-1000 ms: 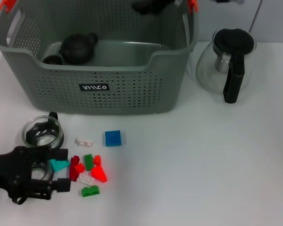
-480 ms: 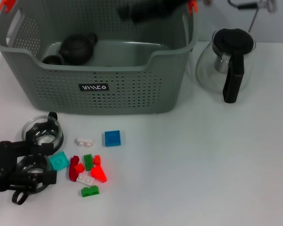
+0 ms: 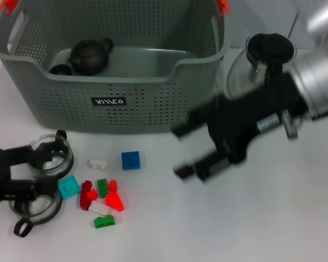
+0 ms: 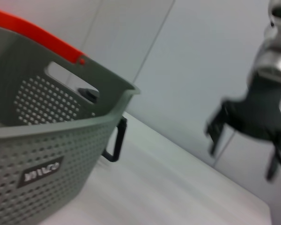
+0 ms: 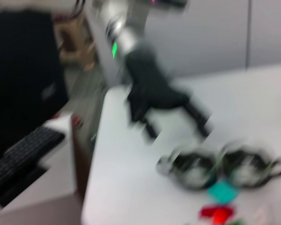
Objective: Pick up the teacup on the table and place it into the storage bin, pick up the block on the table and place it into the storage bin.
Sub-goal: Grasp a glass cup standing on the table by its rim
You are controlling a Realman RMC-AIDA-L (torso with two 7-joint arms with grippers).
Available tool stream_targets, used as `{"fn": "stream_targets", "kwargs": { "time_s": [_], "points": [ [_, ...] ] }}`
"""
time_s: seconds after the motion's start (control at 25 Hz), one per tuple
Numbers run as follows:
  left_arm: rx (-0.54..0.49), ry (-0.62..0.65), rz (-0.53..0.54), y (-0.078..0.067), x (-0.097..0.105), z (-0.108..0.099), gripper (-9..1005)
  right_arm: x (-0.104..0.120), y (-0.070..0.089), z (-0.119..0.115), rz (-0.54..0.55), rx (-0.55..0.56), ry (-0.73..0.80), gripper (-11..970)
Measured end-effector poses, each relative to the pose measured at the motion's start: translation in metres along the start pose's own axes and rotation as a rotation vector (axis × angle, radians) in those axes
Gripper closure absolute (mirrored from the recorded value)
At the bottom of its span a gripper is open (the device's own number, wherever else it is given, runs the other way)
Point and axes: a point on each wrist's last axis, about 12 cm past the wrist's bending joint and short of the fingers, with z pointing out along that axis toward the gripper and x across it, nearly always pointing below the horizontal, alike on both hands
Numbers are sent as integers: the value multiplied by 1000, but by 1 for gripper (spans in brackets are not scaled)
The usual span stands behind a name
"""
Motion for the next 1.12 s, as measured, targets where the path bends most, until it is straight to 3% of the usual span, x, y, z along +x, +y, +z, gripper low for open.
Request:
{"fn": "stream_targets", "kwargs": {
  "time_s": [0.16,0.36,0.76,1.12],
  "points": [
    [-39,5,-20,2,-5,-6,58,16,5,13,56,-61,103,134],
    [-96,54,-58,6,-16,-14,58,19,1,23,96,-61,125,134],
    [-219,150,-194,24,-38,-11,58,15,-10,35,87,-78,174,135],
    [-338,146,-312,39,-54,-8,58,16,-14,32,37,-57,203,135]
  ]
}}
